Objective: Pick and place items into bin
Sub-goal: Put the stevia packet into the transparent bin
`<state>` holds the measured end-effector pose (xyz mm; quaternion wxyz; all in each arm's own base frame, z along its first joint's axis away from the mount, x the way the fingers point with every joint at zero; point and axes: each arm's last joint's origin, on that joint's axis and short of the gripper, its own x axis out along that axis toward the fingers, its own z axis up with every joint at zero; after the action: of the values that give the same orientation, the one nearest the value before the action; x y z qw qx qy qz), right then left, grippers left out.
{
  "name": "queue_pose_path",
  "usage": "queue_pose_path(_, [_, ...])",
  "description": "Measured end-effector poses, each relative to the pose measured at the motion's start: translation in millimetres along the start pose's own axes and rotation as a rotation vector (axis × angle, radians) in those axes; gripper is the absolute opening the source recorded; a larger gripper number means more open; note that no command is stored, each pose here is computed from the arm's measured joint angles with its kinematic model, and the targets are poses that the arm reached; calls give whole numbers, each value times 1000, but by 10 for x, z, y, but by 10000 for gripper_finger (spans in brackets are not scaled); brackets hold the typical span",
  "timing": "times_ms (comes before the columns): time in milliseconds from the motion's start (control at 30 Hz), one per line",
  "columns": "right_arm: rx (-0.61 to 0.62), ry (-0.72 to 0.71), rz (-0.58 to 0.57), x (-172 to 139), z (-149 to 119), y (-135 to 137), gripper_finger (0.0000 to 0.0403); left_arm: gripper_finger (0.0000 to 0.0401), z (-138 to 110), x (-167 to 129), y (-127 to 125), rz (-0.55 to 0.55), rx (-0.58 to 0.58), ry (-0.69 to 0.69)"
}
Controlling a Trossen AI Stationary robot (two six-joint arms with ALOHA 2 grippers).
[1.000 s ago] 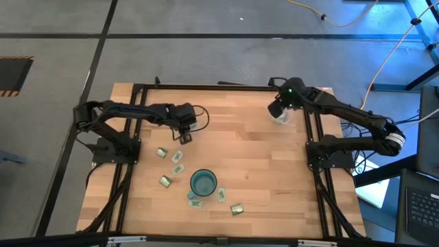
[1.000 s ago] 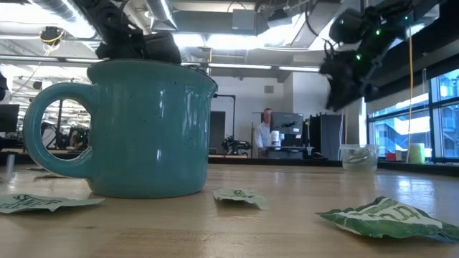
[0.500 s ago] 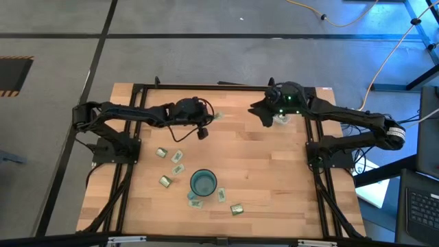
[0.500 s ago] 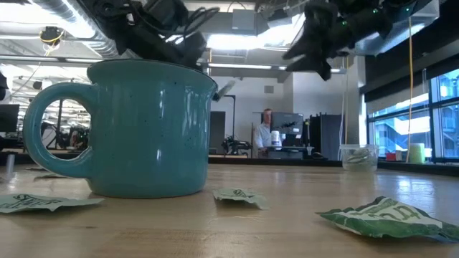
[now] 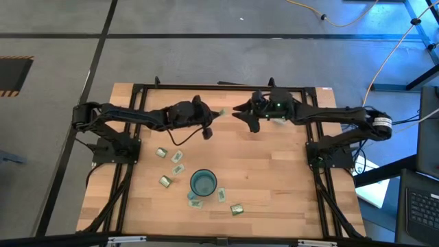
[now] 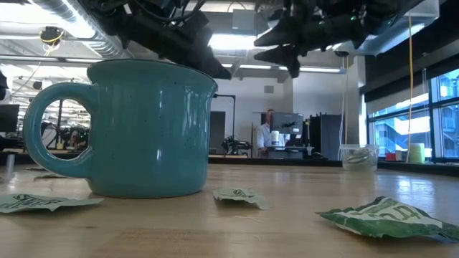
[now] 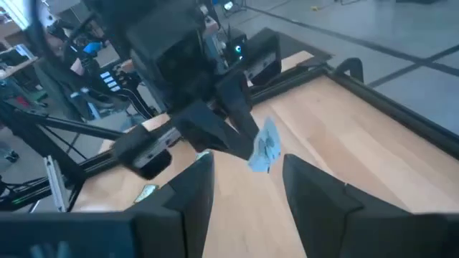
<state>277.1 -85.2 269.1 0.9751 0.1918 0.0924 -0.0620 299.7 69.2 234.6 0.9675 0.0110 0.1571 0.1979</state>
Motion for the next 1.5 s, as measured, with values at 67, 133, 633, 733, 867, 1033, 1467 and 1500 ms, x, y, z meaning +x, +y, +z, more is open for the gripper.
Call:
queue_pose_path(67, [-20,-5,1,71,-35,-17,170,6,30,-5,-13,15,-5,-30])
queue_pose_path(133, [-30,-22,-11,126,-56,-35,170,6,55,-10,-26,25,-9,-53])
queue_pose_path(633, [-46,-97,-39,190,-37,-49,131,5,73,26,-36,36,-16,-94])
queue_pose_path(733, [-51,-97,-39,190,-38,-49,103,6,45,47,-41,36,-10,-79])
queue_pose_path(867, [-71,-95,-36,190,-39,-48,62,5,47,48,-41,36,-8,-83])
queue_pose_path(1033, [-102,-76,17,191,-46,-33,8,7,41,52,-33,70,18,-78])
queue_pose_path(1467, [-117,-59,-7,29,41,-54,2,67,-77,54,-30,82,81,44])
queue_pose_path(1500, [-114,-52,-17,-24,64,-55,2,76,-103,52,-27,85,84,71])
